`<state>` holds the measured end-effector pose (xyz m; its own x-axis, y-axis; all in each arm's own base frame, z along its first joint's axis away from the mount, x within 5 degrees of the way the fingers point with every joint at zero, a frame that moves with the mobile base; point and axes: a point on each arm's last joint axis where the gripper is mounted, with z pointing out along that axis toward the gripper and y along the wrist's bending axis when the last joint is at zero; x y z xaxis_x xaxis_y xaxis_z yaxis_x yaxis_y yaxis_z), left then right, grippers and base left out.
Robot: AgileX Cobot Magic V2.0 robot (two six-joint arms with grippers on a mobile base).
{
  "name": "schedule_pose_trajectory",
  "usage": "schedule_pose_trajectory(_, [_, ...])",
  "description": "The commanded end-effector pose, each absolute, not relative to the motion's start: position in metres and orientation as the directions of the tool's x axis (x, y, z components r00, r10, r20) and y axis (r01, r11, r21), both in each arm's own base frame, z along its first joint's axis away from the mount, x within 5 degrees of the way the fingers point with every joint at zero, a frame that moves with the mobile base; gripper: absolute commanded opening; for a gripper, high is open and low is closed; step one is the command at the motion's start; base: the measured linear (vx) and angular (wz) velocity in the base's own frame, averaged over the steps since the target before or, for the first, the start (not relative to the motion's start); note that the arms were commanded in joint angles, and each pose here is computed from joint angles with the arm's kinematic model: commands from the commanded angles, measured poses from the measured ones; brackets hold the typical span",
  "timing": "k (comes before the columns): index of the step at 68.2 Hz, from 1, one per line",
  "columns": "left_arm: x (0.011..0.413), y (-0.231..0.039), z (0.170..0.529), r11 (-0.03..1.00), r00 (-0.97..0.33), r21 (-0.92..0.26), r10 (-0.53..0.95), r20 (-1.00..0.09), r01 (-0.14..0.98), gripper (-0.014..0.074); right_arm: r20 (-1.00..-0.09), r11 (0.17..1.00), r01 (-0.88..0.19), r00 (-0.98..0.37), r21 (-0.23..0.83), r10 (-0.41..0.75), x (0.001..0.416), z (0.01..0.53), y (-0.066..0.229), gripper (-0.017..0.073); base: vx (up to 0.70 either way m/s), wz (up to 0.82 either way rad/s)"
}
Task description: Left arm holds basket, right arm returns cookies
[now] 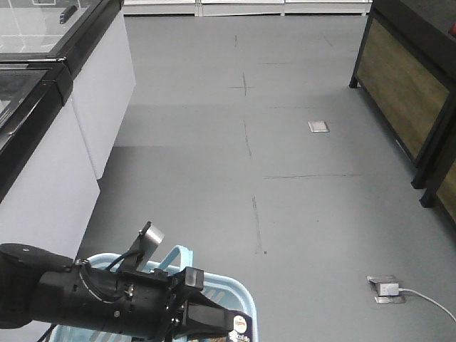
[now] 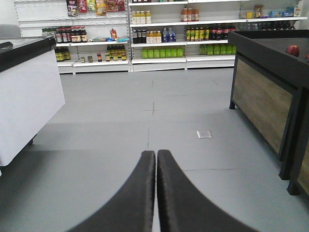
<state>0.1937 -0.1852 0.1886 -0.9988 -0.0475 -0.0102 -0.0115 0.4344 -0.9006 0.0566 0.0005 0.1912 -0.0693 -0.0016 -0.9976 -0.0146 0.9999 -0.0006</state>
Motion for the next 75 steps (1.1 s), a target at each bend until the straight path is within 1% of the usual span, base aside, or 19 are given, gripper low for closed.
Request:
schedule_pose_trajectory(1, [0.1933, -0.1892, 0.2102, 0.334, -0.998, -0.943, -0.050, -0.030, 0.011, -0.0008, -1.000, 1.000, -0.020, 0.012, -0.008, -0.008, 0.0561, 0.1986, 0.0009, -0.0008, 0.00, 0.00])
schedule_pose_trajectory(17, [0.1955, -0.1879, 0.2078, 0.362, -0.997, -0.932, -0.069, -0.043, 0.015, -0.0008, -1.000, 1.000, -0.020, 0.012, -0.008, -0.008, 0.0561, 0.1986, 0.0009, -0.0008, 0.00, 0.00])
schedule_pose_trajectory(75, [0.1959, -0.1875, 0.2078, 0.362, -0.997, -0.932, -0.072, -0.043, 0.014, -0.0008, -1.000, 1.000, -0.020, 0.012, -0.008, -0.008, 0.0561, 0.1986, 0.0009, -0.0008, 0.00, 0.00])
